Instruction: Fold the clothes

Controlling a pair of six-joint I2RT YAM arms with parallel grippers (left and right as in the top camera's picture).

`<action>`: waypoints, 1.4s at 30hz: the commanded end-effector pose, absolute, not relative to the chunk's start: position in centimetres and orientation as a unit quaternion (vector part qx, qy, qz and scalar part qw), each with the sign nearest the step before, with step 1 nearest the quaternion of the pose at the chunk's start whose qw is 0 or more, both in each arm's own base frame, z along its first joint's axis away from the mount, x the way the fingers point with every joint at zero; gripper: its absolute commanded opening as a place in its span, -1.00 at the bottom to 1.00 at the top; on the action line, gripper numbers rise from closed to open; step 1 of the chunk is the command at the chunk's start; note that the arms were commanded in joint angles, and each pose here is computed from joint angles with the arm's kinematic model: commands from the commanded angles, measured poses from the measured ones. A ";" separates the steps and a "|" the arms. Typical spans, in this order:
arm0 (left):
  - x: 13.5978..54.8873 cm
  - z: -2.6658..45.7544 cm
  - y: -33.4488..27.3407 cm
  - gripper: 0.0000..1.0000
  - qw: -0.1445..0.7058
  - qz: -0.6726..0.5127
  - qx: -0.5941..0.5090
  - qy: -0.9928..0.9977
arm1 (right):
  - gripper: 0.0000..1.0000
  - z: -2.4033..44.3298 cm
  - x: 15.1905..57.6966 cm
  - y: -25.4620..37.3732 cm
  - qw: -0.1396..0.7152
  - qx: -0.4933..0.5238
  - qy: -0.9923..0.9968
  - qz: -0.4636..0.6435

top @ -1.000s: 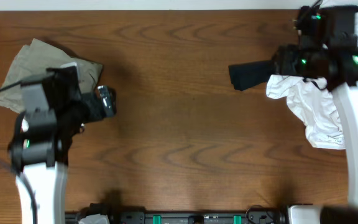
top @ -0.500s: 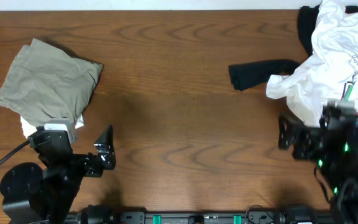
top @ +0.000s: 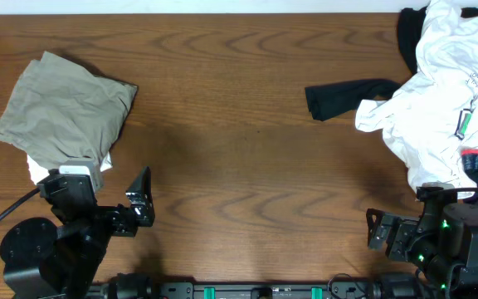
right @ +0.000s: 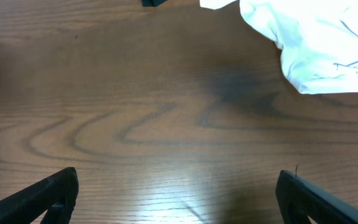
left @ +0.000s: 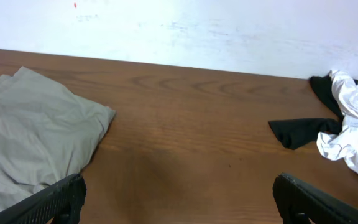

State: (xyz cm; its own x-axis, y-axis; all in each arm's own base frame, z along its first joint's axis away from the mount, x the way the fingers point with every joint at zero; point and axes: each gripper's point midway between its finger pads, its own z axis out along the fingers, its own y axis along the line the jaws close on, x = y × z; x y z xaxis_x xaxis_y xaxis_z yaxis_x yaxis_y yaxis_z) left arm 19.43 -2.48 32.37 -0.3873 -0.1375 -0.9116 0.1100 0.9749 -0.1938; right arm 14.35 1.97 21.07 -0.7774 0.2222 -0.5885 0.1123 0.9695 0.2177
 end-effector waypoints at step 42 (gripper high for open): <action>19.3 32.3 -2.6 0.96 0.554 -0.111 0.001 0.825 | 0.98 21.6 23.2 2.1 0.706 -0.058 0.705 0.015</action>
